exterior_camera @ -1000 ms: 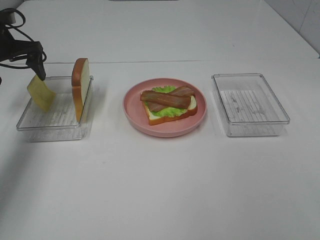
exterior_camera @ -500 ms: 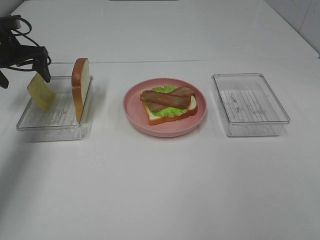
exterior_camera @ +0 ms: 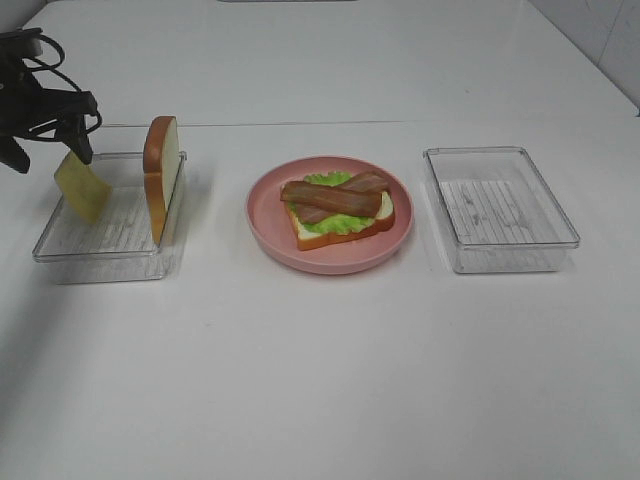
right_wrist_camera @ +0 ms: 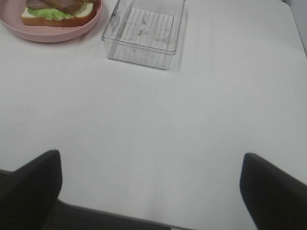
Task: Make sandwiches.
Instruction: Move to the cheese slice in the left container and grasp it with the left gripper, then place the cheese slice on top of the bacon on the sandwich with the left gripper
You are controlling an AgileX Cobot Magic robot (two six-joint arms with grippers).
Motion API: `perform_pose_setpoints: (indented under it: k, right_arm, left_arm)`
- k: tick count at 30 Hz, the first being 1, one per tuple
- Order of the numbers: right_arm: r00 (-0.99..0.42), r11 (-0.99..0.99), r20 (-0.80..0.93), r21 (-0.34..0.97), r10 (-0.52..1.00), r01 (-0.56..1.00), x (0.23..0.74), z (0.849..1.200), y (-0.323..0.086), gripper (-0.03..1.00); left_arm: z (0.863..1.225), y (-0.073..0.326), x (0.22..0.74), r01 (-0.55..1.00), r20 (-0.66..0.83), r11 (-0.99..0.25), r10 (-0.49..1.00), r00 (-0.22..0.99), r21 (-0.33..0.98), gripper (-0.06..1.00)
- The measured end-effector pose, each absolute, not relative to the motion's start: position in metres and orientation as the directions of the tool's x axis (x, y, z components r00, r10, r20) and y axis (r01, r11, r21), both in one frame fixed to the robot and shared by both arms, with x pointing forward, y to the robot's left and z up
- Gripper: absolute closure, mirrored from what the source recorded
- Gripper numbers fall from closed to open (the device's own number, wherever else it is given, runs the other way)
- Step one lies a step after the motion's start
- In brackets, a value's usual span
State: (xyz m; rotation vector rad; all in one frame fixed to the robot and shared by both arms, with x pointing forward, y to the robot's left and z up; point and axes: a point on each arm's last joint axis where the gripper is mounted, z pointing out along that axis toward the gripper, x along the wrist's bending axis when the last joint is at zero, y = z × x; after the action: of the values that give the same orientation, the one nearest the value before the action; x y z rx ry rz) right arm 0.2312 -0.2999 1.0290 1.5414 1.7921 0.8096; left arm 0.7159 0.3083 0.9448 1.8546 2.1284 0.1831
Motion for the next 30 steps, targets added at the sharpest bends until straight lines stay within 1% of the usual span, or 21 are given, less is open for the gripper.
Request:
perform_pose_setpoints:
  k: [1, 4, 5, 7, 8, 9, 10, 11, 12, 13, 14, 15, 16, 17, 26, 30]
  right_arm:
    - [-0.115, 0.126, -0.07, 0.788, 0.991, 0.602, 0.231, 1.029, -0.3, -0.01]
    - [-0.115, 0.126, -0.07, 0.788, 0.991, 0.602, 0.231, 1.029, -0.3, -0.01]
    - [-0.115, 0.126, -0.07, 0.788, 0.991, 0.602, 0.231, 1.029, -0.3, -0.01]
    - [-0.115, 0.126, -0.07, 0.788, 0.991, 0.602, 0.231, 1.029, -0.3, -0.01]
    - [-0.115, 0.126, -0.07, 0.788, 0.991, 0.602, 0.231, 1.029, -0.3, -0.01]
    - [-0.115, 0.126, -0.07, 0.788, 0.991, 0.602, 0.231, 1.029, -0.3, -0.01]
    - [-0.115, 0.126, -0.07, 0.788, 0.991, 0.602, 0.231, 1.029, -0.3, -0.01]
    - [-0.115, 0.126, -0.07, 0.788, 0.991, 0.602, 0.231, 1.029, -0.3, -0.01]
    - [-0.115, 0.126, -0.07, 0.788, 0.991, 0.602, 0.231, 1.029, -0.3, -0.01]
    - [-0.115, 0.126, -0.07, 0.788, 0.991, 0.602, 0.231, 1.029, -0.3, -0.01]
    - [-0.115, 0.126, -0.07, 0.788, 0.991, 0.602, 0.231, 1.029, -0.3, -0.01]
    - [-0.115, 0.126, -0.07, 0.788, 0.991, 0.602, 0.231, 1.029, -0.3, -0.01]
    - [-0.115, 0.126, -0.07, 0.788, 0.991, 0.602, 0.231, 1.029, -0.3, -0.01]
    - [-0.115, 0.126, -0.07, 0.788, 0.991, 0.602, 0.231, 1.029, -0.3, -0.01]
    - [-0.115, 0.126, -0.07, 0.788, 0.991, 0.602, 0.231, 1.029, -0.3, -0.01]
    - [-0.115, 0.126, -0.07, 0.788, 0.991, 0.602, 0.231, 1.029, -0.3, -0.01]
  left_arm:
    - [0.942, 0.308, 0.716, 0.944, -0.152, 0.156, 0.982, -0.115, 0.291, 0.32]
    - [0.94, 0.308, 0.716, 0.945, -0.156, 0.159, 0.981, -0.117, 0.286, 0.34]
    - [0.936, 0.307, 0.717, 0.947, -0.165, 0.165, 0.979, -0.122, 0.277, 0.38]
    - [0.936, 0.307, 0.717, 0.946, -0.17, 0.168, 0.978, -0.124, 0.276, 0.4]
    - [0.935, 0.306, 0.717, 0.945, -0.181, 0.176, 0.975, -0.129, 0.277, 0.46]
    - [0.935, 0.305, 0.718, 0.942, -0.188, 0.181, 0.973, -0.131, 0.282, 0.55]
    - [0.935, 0.305, 0.718, 0.942, -0.188, 0.181, 0.973, -0.131, 0.282, 0.55]
    - [0.936, 0.305, 0.718, 0.941, -0.189, 0.183, 0.973, -0.132, 0.285, 0.59]
    - [0.936, 0.305, 0.719, 0.939, -0.193, 0.186, 0.972, -0.133, 0.288, 0.73]
    - [0.936, 0.305, 0.719, 0.939, -0.193, 0.186, 0.972, -0.133, 0.288, 0.73]
    - [0.936, 0.305, 0.719, 0.939, -0.194, 0.187, 0.972, -0.133, 0.289, 0.79]
    - [0.936, 0.304, 0.719, 0.939, -0.195, 0.186, 0.972, -0.133, 0.289, 0.89]
    - [0.936, 0.304, 0.719, 0.939, -0.195, 0.186, 0.972, -0.133, 0.289, 0.89]
    - [0.936, 0.304, 0.719, 0.938, -0.196, 0.186, 0.972, -0.132, 0.292, 0.94]
    - [0.935, 0.303, 0.72, 0.932, -0.212, 0.227, 0.962, -0.17, 0.283, 0.94]
    - [0.948, 0.303, 0.718, 0.923, -0.219, 0.233, 0.961, -0.17, 0.307, 0.94]
